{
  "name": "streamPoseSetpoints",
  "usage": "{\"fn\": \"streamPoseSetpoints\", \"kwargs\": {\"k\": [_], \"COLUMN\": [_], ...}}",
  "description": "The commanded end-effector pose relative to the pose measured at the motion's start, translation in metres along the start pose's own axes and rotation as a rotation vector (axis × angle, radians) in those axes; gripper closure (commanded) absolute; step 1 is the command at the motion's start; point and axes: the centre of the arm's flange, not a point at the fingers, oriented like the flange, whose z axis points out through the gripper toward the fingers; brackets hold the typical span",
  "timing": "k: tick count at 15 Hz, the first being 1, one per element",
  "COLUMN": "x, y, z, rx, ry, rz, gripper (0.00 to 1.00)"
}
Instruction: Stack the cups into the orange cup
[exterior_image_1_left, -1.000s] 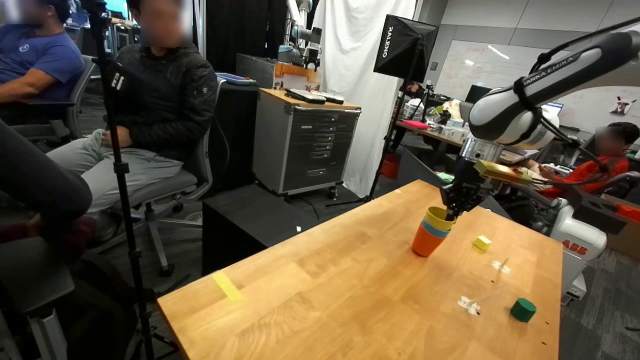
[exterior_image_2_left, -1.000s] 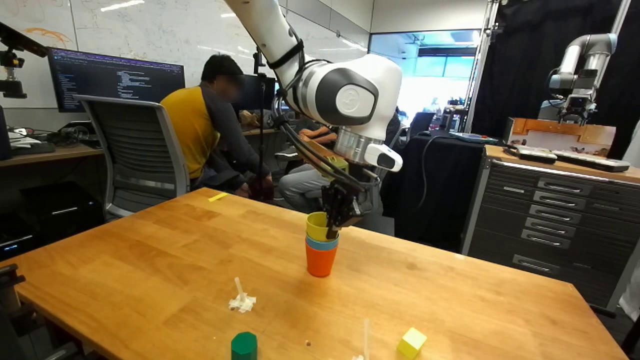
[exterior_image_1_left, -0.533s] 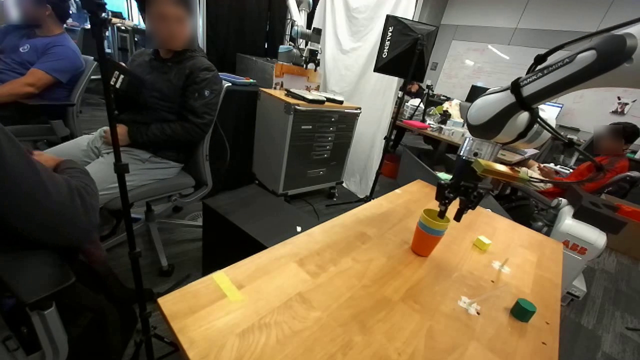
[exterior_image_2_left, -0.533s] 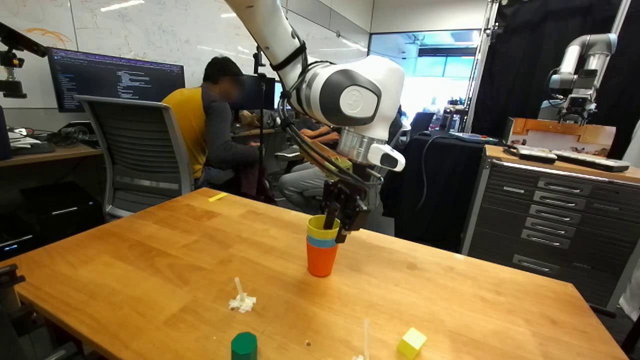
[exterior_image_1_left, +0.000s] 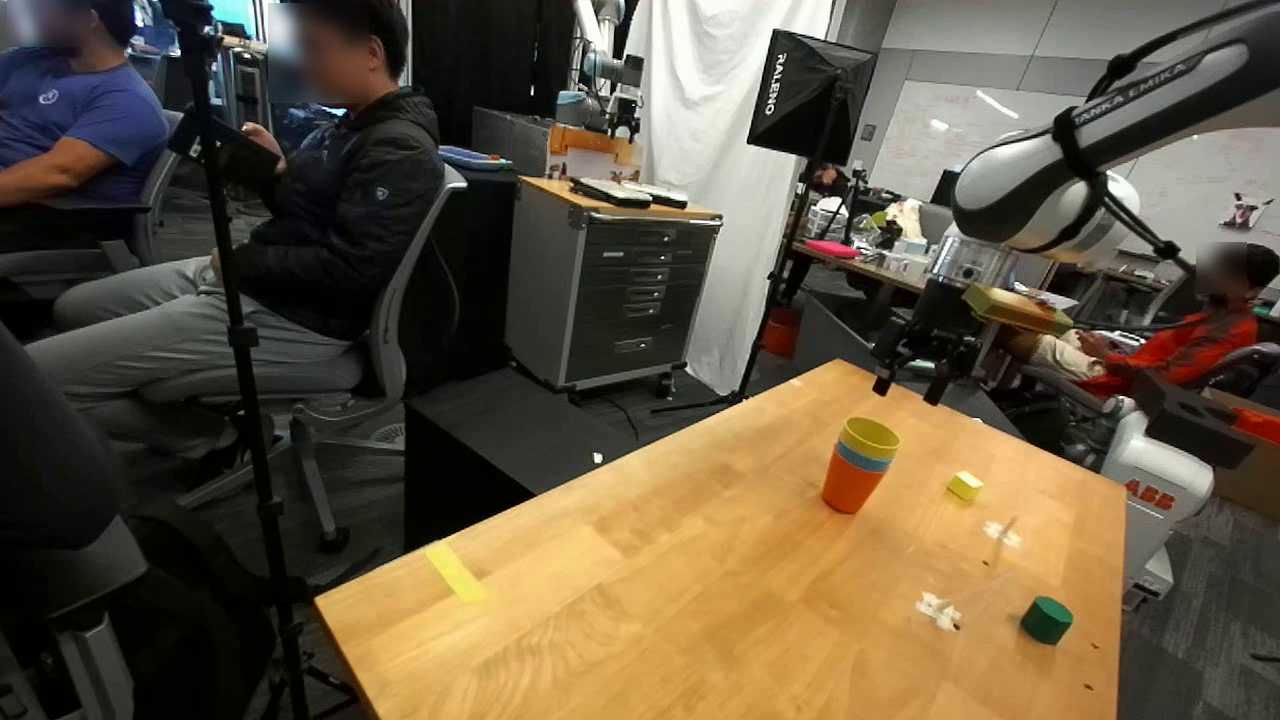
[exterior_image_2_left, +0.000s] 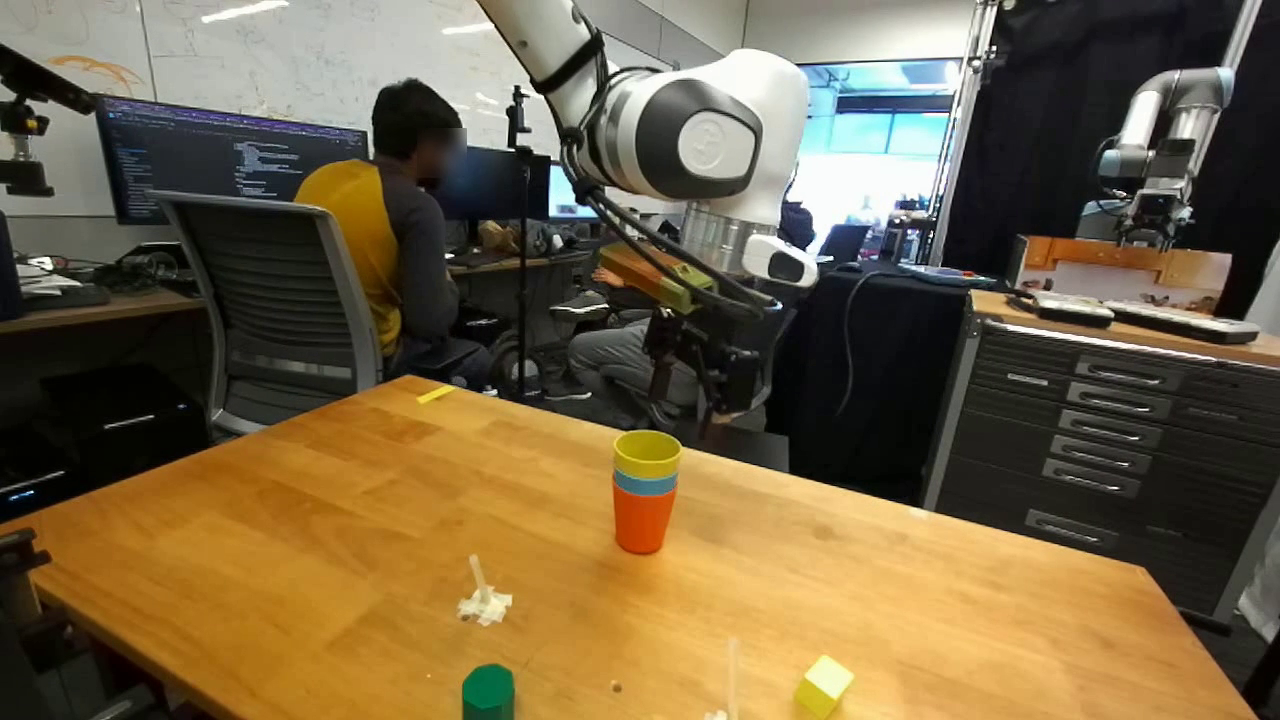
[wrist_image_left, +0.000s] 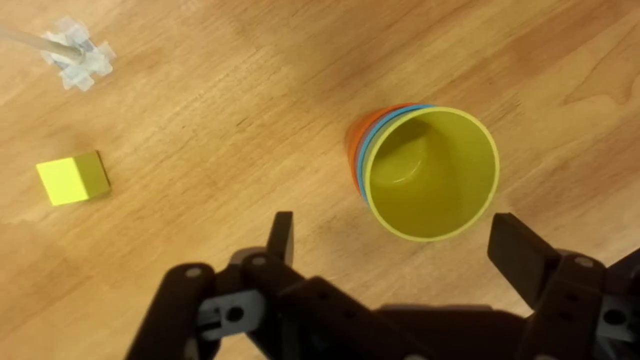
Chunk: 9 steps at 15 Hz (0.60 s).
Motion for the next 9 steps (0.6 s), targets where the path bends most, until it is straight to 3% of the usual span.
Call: {"fn": "streamPoseSetpoints", "kwargs": {"k": [1, 4, 9], "x": [-0.054, -0.097, -0.170], "y": [-0.005, -0.006, 0.001], "z": [-0.039, -0.043, -0.008], "rx": [-0.041, -0.102, -0.248], "ry": [0.021, -0.003, -0.048], "rz": [-0.189, -0.336, -0.520], "gripper": [0.00, 0.00, 0.00]}}
